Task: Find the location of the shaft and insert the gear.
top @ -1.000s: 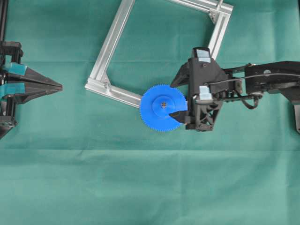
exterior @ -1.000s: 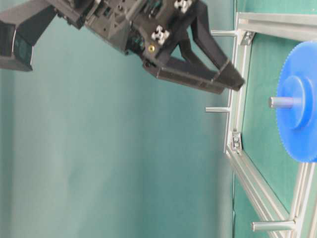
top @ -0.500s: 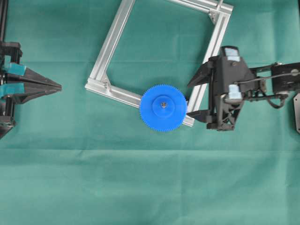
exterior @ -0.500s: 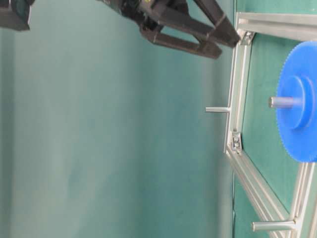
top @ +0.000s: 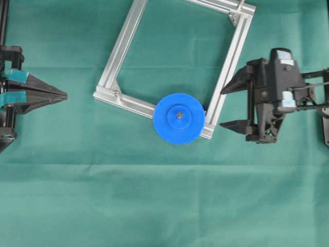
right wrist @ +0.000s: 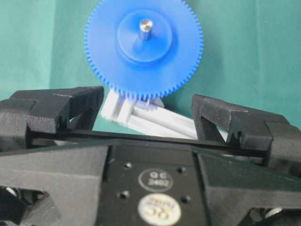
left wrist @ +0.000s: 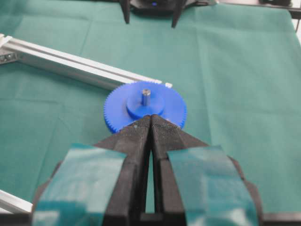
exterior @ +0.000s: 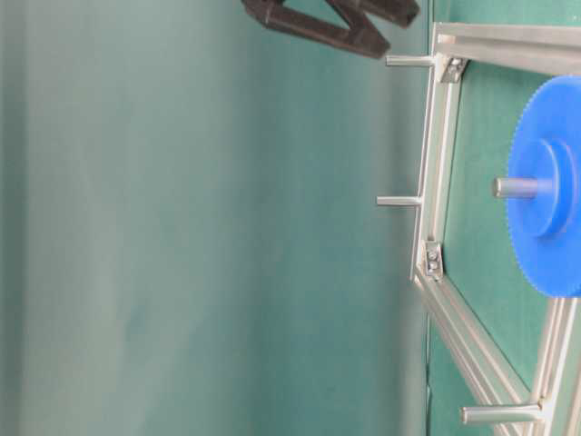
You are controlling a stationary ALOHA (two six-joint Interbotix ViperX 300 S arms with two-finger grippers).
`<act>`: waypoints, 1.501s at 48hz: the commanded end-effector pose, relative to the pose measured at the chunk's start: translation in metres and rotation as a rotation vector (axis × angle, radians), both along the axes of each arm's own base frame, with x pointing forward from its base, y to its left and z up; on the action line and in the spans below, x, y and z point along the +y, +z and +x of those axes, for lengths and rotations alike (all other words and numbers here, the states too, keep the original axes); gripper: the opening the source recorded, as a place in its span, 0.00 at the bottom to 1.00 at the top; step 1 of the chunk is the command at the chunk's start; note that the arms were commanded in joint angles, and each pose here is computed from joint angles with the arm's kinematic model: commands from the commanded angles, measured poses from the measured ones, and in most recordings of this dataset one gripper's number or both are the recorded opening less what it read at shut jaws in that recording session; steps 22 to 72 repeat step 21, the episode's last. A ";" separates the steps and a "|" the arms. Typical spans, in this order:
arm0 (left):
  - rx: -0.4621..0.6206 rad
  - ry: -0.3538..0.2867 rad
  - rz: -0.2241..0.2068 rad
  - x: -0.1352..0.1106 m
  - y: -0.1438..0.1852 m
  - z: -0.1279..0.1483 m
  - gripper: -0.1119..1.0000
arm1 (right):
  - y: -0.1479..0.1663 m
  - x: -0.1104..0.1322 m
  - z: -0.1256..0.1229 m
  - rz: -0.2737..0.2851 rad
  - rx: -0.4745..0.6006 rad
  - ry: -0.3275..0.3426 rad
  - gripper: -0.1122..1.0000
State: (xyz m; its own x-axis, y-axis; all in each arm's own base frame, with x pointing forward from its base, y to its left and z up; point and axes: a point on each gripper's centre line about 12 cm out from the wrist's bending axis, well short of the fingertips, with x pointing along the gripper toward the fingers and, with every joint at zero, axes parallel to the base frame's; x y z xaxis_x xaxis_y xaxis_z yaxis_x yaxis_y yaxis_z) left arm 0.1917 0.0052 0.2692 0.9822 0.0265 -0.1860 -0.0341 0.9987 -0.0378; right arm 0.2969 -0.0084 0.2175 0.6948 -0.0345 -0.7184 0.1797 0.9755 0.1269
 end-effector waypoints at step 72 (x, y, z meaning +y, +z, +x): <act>-0.022 0.023 -0.001 0.005 0.009 0.002 0.11 | 0.008 0.000 -0.022 -0.001 -0.078 0.001 0.89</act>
